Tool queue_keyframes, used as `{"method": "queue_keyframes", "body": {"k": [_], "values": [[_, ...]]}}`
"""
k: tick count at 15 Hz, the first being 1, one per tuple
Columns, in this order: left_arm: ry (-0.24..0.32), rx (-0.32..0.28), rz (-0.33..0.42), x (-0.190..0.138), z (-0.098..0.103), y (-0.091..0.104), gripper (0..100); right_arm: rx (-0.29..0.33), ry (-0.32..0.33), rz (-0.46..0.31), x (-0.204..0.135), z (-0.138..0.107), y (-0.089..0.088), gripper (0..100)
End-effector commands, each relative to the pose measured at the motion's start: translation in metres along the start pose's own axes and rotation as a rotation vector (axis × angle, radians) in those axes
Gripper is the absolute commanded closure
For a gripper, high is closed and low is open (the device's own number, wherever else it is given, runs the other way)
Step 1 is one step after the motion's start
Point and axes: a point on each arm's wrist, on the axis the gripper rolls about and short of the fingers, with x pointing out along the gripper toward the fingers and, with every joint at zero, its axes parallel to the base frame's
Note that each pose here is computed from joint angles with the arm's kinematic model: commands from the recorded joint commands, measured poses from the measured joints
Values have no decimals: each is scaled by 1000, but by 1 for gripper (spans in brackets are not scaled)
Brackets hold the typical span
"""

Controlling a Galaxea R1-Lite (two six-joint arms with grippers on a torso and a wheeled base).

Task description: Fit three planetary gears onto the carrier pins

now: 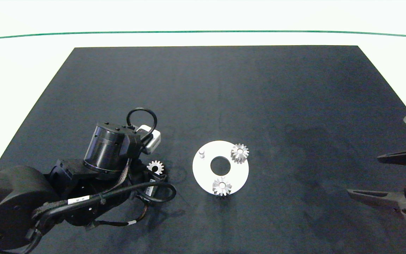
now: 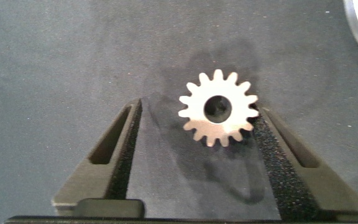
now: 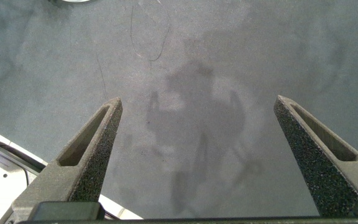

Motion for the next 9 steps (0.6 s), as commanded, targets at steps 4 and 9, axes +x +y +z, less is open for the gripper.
{"method": "queue_keyframes", "body": {"k": [4,9], "values": [[0,3,-5,0,0,-2,44,-2,3,1,0,0,0,0],[-2,4,-7,-1,0,-3,54,-2,4,1,0,0,0,0]]}}
